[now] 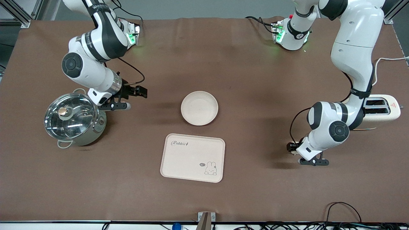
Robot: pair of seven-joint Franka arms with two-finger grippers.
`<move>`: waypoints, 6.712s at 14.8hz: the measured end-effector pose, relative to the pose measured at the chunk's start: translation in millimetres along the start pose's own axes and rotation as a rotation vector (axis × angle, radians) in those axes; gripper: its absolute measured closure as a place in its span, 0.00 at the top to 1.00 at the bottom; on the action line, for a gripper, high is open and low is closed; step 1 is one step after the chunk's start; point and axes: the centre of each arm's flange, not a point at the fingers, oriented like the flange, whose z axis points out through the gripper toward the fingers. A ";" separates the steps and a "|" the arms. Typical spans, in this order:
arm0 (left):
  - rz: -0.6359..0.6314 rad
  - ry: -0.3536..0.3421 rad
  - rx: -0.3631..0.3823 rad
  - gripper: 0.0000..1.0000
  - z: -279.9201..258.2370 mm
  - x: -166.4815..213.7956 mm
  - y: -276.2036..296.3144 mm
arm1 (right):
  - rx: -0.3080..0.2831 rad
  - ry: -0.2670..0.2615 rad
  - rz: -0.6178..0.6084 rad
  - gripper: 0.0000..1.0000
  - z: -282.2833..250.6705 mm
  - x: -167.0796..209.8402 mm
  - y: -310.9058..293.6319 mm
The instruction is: Place bun in plate and plate on tray
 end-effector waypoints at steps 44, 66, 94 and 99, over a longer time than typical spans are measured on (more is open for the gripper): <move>-0.305 0.020 -0.056 1.00 -66.0 -76.1 357.5 | 0.126 0.154 0.290 0.07 216.0 -49.1 -127.0; -0.068 0.048 0.073 1.00 -460.3 -110.6 -13.0 | 0.268 0.279 0.381 0.07 171.2 156.9 -70.9; -0.055 0.043 0.029 1.00 -449.9 -118.1 -11.7 | -0.058 0.011 0.132 1.00 -218.1 56.8 118.9; -0.056 0.044 0.029 1.00 -450.3 -118.1 -12.5 | -0.201 0.121 0.093 1.00 -309.5 -16.7 136.6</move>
